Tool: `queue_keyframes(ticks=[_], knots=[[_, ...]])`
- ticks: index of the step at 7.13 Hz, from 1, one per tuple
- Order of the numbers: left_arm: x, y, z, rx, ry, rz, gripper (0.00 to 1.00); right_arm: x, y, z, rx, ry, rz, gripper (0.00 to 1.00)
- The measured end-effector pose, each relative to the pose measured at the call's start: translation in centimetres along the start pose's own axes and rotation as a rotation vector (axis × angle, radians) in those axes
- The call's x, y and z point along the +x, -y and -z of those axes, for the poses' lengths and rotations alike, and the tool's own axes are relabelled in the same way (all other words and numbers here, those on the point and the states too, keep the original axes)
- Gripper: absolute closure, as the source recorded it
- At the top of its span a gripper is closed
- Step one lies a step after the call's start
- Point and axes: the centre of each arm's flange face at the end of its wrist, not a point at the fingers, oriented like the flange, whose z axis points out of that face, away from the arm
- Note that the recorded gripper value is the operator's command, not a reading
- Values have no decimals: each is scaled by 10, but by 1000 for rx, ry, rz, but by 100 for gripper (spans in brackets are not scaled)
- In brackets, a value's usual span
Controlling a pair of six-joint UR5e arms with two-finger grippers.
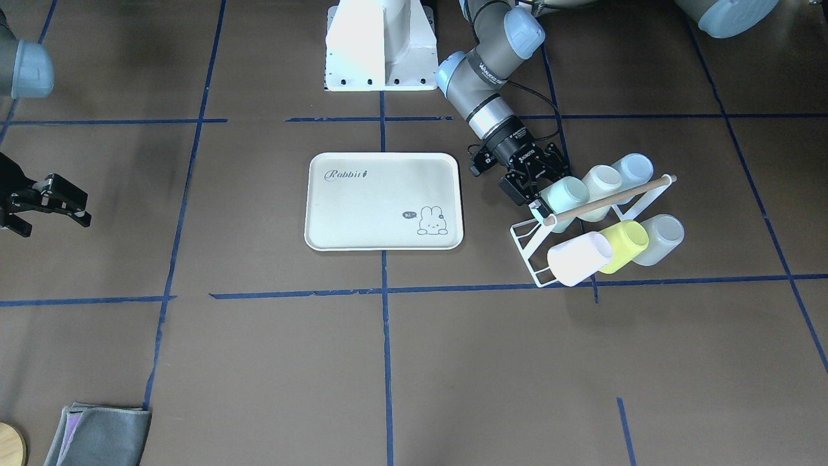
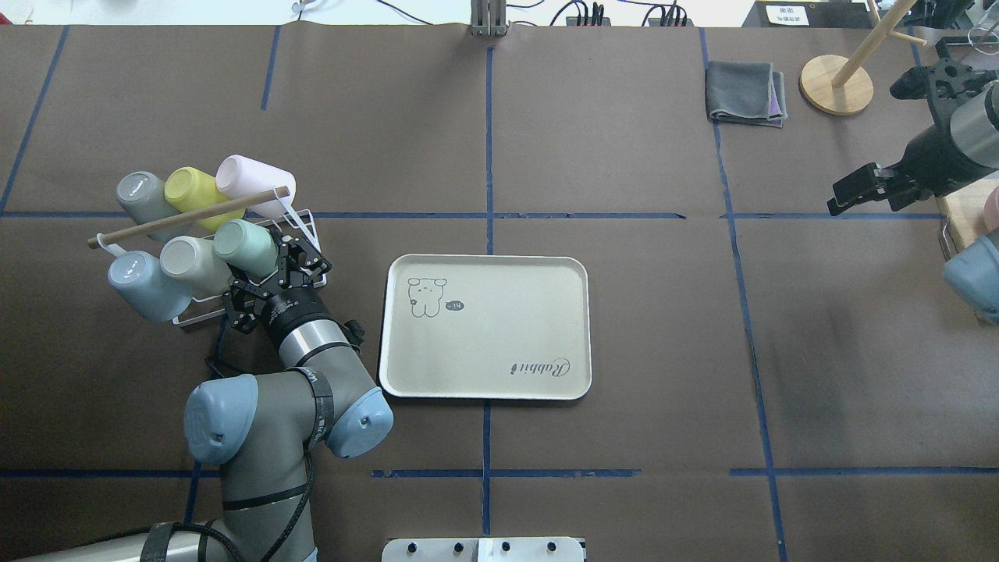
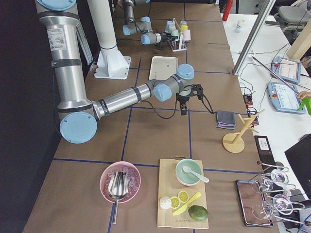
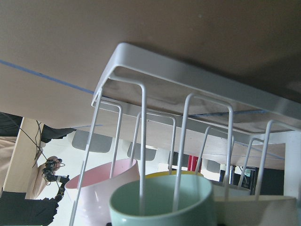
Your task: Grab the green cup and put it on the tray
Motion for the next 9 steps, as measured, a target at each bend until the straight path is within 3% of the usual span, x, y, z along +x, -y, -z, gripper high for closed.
queue_keyframes(ticks=[3, 9], knots=[[5, -6, -1, -36, -24, -88, 46, 0, 0, 0, 0, 0, -3, 0], [-7, -15, 12, -61, -37, -136, 45, 5, -4, -1, -6, -3, -13, 0]])
